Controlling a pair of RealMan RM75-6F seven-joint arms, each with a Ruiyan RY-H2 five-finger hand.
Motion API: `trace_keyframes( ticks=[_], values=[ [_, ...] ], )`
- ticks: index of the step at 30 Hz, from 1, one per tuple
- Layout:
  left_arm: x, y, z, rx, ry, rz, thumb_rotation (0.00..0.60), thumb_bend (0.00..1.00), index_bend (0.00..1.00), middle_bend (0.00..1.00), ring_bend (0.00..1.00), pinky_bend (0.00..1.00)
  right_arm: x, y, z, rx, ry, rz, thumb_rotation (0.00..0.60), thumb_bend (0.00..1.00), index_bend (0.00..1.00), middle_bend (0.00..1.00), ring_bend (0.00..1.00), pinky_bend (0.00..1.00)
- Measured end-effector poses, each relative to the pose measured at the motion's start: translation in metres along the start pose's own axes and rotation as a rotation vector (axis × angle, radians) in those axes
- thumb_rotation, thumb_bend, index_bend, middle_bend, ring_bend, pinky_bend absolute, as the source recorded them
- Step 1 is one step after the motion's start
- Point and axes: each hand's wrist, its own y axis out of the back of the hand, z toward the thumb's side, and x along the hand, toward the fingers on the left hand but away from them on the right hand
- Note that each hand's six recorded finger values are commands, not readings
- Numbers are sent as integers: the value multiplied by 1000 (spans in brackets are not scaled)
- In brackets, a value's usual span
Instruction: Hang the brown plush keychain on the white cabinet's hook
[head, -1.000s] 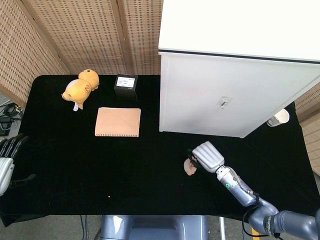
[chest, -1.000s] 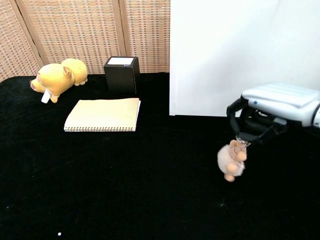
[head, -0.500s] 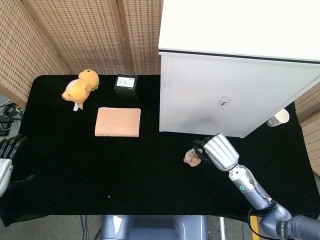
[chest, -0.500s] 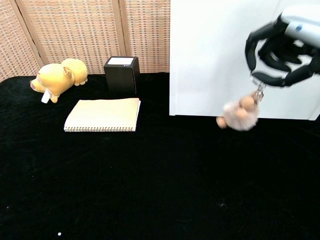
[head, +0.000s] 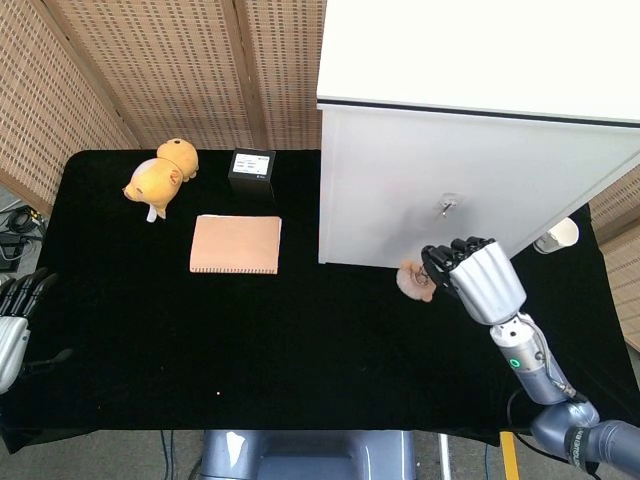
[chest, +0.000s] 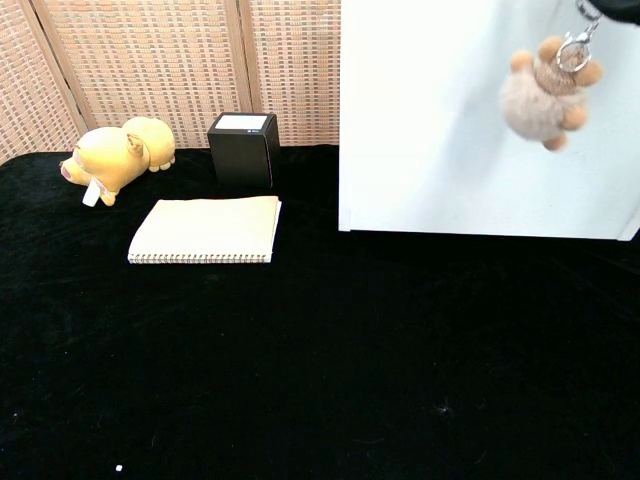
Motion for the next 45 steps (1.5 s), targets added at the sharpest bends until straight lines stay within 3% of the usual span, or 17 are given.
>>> trace_keyframes(
  ticks=[10,20,33,45],
  values=[
    [0,0,-1,-1,2,0,600,0,0,0,0,0,-6,23,-17,146,-24,-95,600,624,682,911,870,1000],
    [1,-1,0,1,3,-1,600,0,0,0,0,0,-19,10,-18,424,16,-89,600,620,696,912,871,1000],
    [2,-1,-2,2,10,-4,600,0,0,0,0,0,-40,-10,-3,490,64,-41,600,620,700,912,870,1000],
    [2,-1,-3,0,11,-4,600,0,0,0,0,0,-40,-7,-15,514,44,-42,600,619,705,912,870,1000]
  ],
)
